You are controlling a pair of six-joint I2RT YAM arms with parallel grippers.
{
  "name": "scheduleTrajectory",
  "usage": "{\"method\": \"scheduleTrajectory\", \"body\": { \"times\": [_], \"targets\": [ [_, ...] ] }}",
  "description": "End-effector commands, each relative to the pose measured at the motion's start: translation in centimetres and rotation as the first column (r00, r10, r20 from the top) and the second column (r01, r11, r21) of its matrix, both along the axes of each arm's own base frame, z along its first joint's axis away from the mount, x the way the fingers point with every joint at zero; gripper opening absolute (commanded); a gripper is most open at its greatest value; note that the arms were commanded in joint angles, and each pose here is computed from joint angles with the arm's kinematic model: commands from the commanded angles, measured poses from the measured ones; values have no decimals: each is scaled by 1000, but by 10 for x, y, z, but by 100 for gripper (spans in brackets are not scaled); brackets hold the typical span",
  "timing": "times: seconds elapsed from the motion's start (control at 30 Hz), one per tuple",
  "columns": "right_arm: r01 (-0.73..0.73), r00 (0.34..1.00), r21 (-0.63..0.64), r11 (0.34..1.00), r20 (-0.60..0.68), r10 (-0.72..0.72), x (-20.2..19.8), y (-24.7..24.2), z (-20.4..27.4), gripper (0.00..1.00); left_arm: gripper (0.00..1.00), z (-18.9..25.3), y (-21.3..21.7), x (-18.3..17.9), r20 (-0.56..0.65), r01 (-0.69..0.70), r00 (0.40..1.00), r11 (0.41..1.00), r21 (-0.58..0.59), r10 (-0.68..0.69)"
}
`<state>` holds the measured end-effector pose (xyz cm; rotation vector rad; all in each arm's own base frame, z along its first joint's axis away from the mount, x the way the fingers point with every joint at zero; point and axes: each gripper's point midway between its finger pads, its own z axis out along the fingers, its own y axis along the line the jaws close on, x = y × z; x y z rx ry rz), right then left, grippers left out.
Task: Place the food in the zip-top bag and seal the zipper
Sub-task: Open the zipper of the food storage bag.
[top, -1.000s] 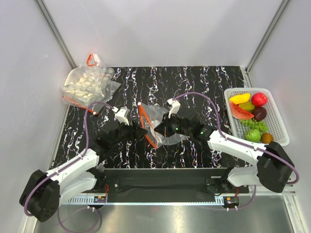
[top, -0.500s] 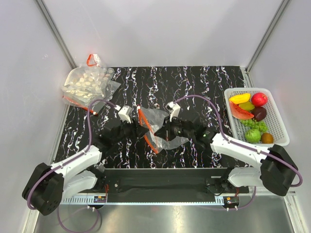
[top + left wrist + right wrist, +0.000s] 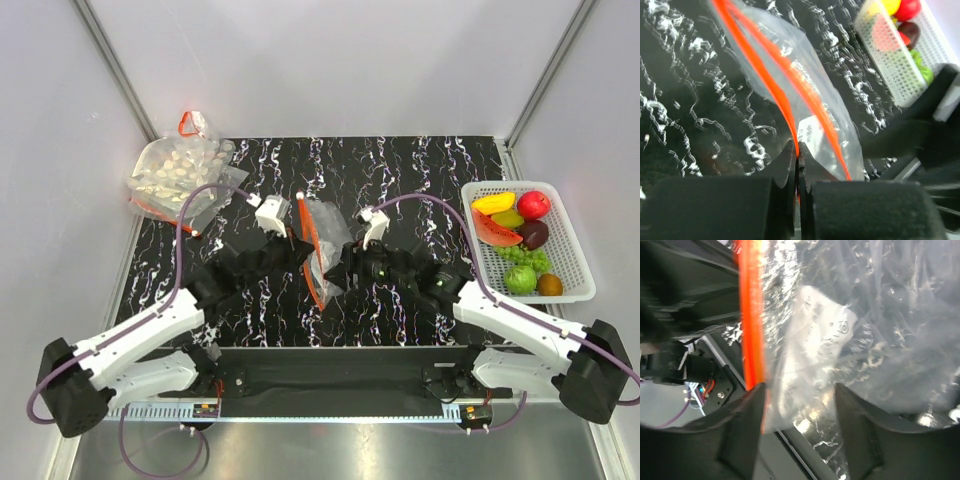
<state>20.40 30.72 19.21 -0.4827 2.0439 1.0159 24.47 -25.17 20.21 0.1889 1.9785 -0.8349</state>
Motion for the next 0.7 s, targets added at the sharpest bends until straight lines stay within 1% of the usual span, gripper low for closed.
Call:
{"method": "scheduleTrajectory", "body": {
  "times": [0.0, 0.03, 0.07, 0.1, 0.13, 0.17, 0.2, 0.23, 0.3, 0.33, 0.37, 0.43, 0.53, 0.57, 0.63, 0.67],
  "targets": [
    [39, 995, -22, 999, 94, -37, 10, -8, 36, 67, 0, 33, 18, 9, 95, -137, 988, 979, 153, 124],
    [31, 994, -22, 999, 106, -28, 10, -7, 41, 69, 0, 27, 20, 7, 78, -134, 990, 970, 205, 120],
    [23, 994, -23, 999, 109, -21, 10, -7, 44, 70, 0, 41, 19, 8, 100, -138, 988, 968, 211, 119],
    [21, 992, -11, 1000, 123, -19, 11, -5, 53, 73, 0, 44, 21, 7, 110, -151, 986, 960, 236, 129],
    [20, 991, -7, 1000, 129, -19, 12, -4, 57, 74, 0, 38, 23, 5, 98, -143, 988, 945, 293, 119],
    [26, 991, -4, 1000, 134, -25, 14, -4, 59, 75, 0, 50, 21, 5, 110, -149, 987, 944, 294, 121],
    [28, 989, 7, 1000, 143, -28, 15, -3, 65, 77, 0, 51, 19, 3, 114, -145, 987, 938, 314, 114],
    [25, 988, 17, 1000, 149, -27, 15, -1, 68, 78, 0, 43, 18, 1, 96, -131, 990, 922, 364, 103],
    [17, 988, 24, 1000, 153, -21, 16, 2, 72, 80, 0, 50, 13, 0, 110, -140, 988, 908, 394, 104],
    [18, 988, 27, 999, 152, -22, 17, 3, 73, 81, 0, 41, 13, -1, 101, -137, 990, 885, 445, 103],
    [19, 988, 36, 999, 155, -24, 17, 3, 75, 81, 0, 44, 11, -1, 110, -148, 988, 877, 458, 109],
    [26, 988, 39, 999, 152, -32, 18, 4, 74, 81, 0, 36, 9, -2, 111, -156, 987, 846, 509, 115],
    [63, 987, 15, 998, 148, -64, 26, 1, 67, 75, 0, 37, 2, -4, 102, -135, 990, 857, 497, 97],
    [67, 987, 3, 998, 149, -67, 27, 1, 64, 69, 0, 35, 1, -4, 99, -128, 991, 860, 494, 91],
    [89, 986, -22, 996, 143, -85, 32, 1, 54, 62, 0, 37, -4, -6, 93, -113, 993, 871, 478, 78],
    [97, 986, -27, 995, 139, -93, 34, 1, 52, 54, 0, 36, -4, -7, 89, -106, 993, 872, 478, 72]
  ]
}}
